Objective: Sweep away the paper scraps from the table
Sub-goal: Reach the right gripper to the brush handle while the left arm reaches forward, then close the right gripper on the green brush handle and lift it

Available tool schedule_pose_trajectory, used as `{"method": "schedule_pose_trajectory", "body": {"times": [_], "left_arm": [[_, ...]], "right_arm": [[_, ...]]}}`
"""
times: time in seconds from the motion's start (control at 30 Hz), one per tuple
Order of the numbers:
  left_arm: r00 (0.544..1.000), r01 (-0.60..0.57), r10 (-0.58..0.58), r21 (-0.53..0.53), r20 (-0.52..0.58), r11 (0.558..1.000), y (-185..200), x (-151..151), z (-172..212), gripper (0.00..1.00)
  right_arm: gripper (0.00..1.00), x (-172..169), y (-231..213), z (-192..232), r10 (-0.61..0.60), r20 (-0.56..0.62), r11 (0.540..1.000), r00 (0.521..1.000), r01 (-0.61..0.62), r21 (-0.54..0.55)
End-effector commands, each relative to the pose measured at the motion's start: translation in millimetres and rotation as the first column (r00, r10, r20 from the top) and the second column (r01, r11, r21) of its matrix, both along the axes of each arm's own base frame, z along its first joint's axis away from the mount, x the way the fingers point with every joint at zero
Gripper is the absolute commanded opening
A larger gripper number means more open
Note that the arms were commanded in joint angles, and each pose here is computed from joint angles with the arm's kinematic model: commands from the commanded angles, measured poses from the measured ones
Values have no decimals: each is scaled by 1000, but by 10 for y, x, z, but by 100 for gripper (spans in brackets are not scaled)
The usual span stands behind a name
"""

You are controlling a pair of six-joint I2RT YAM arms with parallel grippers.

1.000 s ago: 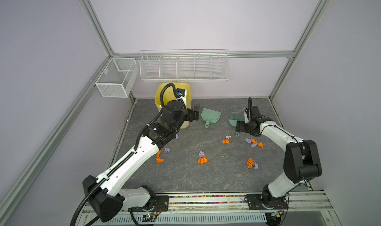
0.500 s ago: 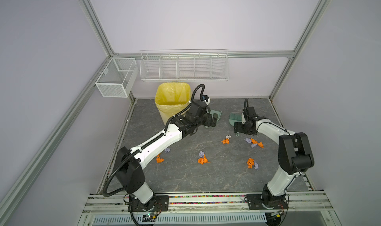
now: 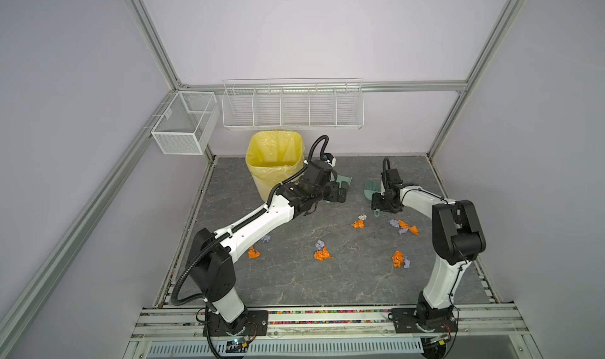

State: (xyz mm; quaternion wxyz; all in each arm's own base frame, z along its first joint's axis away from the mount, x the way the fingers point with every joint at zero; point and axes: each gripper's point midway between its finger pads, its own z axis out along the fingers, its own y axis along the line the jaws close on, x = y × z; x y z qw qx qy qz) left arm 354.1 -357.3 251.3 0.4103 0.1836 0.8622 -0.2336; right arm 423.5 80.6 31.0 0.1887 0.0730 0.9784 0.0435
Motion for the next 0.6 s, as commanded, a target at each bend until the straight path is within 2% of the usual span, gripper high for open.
{"method": "schedule_pose_trajectory", "body": {"times": [0.0, 0.1, 0.5, 0.57], "left_arm": [[1000, -1, 1, -10, -24, 1000, -46, -12, 12, 99], [1000, 0, -1, -12, -23, 1000, -50, -15, 33, 99], [1000, 0, 0, 2, -14, 1000, -38, -1, 12, 99], [1000, 2, -2, 6, -21, 1000, -49, 1, -12, 99]], "right_arm": [[60, 38, 28, -24, -5, -3, 1000, 1000, 5, 3], [54, 8, -27, -69, -45, -22, 999, 999, 45, -16], [47, -10, -2, -196, -44, -62, 999, 997, 44, -9], [46, -50, 127, -229, -14, -72, 1000, 997, 13, -8]]}}
